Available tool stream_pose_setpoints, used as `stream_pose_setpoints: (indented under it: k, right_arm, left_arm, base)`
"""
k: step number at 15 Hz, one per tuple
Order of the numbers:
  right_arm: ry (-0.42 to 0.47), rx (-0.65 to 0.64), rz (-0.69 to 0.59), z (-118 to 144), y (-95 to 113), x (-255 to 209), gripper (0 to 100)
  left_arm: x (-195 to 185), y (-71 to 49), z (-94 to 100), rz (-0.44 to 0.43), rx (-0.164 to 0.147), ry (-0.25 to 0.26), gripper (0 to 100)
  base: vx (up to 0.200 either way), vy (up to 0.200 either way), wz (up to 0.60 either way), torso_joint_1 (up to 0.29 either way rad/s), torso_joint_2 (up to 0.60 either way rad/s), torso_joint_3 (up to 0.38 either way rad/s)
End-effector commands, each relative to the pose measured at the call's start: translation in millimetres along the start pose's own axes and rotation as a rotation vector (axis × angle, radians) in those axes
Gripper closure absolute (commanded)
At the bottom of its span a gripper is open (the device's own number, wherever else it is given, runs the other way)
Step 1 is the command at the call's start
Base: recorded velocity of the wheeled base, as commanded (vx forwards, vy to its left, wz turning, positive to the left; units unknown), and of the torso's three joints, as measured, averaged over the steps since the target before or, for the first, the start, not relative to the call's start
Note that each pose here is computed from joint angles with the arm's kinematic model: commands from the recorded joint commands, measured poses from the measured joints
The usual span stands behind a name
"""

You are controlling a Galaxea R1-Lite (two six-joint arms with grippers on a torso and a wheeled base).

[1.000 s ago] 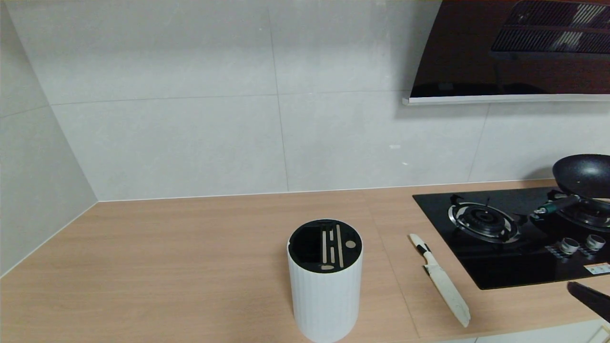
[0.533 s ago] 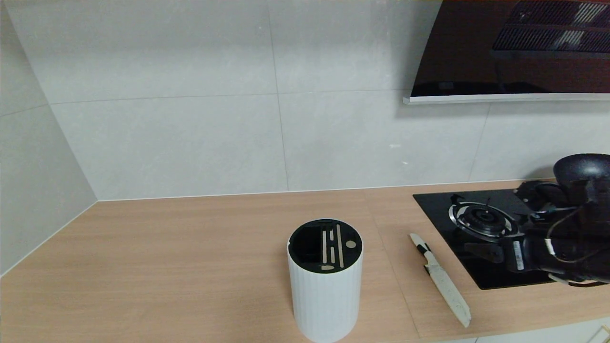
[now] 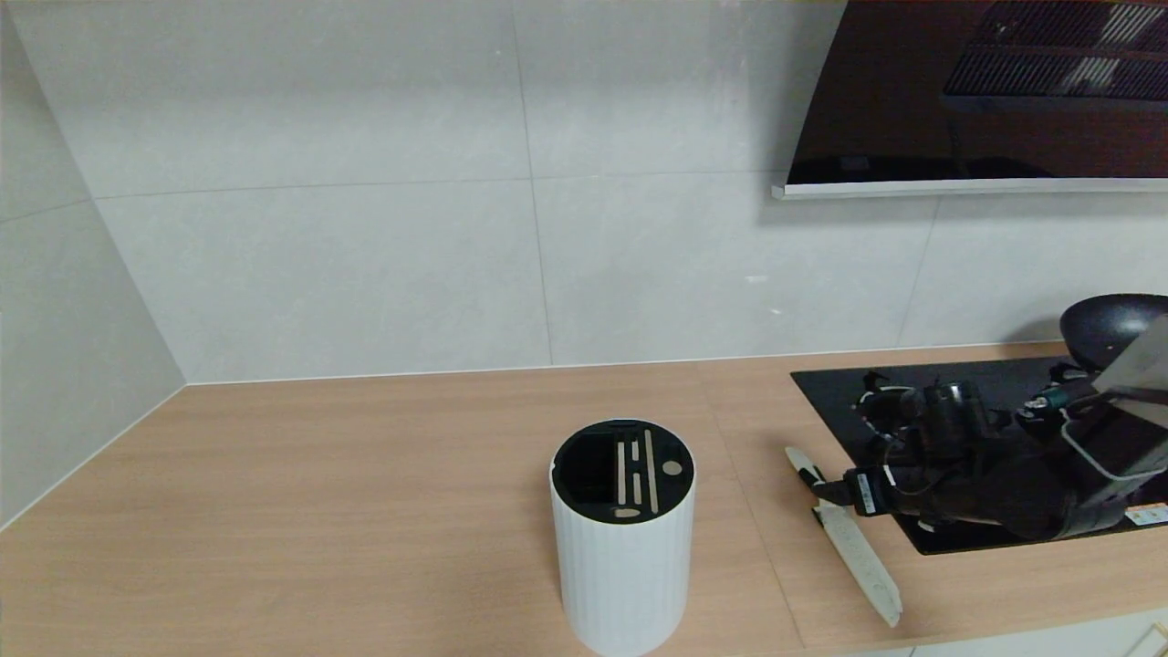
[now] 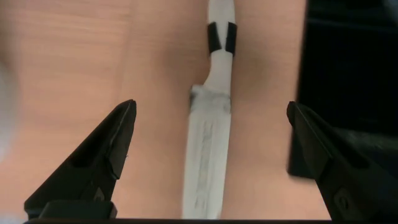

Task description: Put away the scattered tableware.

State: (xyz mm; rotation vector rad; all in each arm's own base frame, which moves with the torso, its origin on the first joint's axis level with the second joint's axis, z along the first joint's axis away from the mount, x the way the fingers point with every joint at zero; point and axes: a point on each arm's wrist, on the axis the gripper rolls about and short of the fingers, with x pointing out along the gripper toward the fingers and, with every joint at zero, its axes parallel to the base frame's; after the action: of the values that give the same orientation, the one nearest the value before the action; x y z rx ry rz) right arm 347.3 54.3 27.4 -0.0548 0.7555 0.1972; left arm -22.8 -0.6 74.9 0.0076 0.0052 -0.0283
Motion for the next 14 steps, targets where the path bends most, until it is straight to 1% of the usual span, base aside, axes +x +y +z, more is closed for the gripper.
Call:
stream_pose_setpoints:
  k: [1,3,13,14]
  right_arm:
    - [0.067,-0.004,-0.017,-23.3,0.4,35.2,0]
    - [0.078,-0.004,-0.016,-26.7,0.6,42.6,0]
    - [0.072,-0.001,-0.042,-25.5,-0.9,52.5,0]
    - [0.072,-0.004,-0.042,-25.5,-0.4,53.0,100]
  left_arm:
    - [0.0,0.0,0.0,0.001,0.000,0.001,0]
    - [0.0,0.0,0.0,-0.001,0.000,0.001,0]
    - [0.0,0.0,0.0,-0.001,0.000,0.001,0]
    - [0.0,0.0,0.0,-0.001,0.000,0.001,0]
  base:
    - [0.000,0.000,0.00,0.000,0.00,0.000]
    - [0.000,0.000,0.00,0.000,0.00,0.000]
    - [0.000,0.000,0.00,0.000,0.00,0.000]
    - [0.000,0.000,0.00,0.000,0.00,0.000]
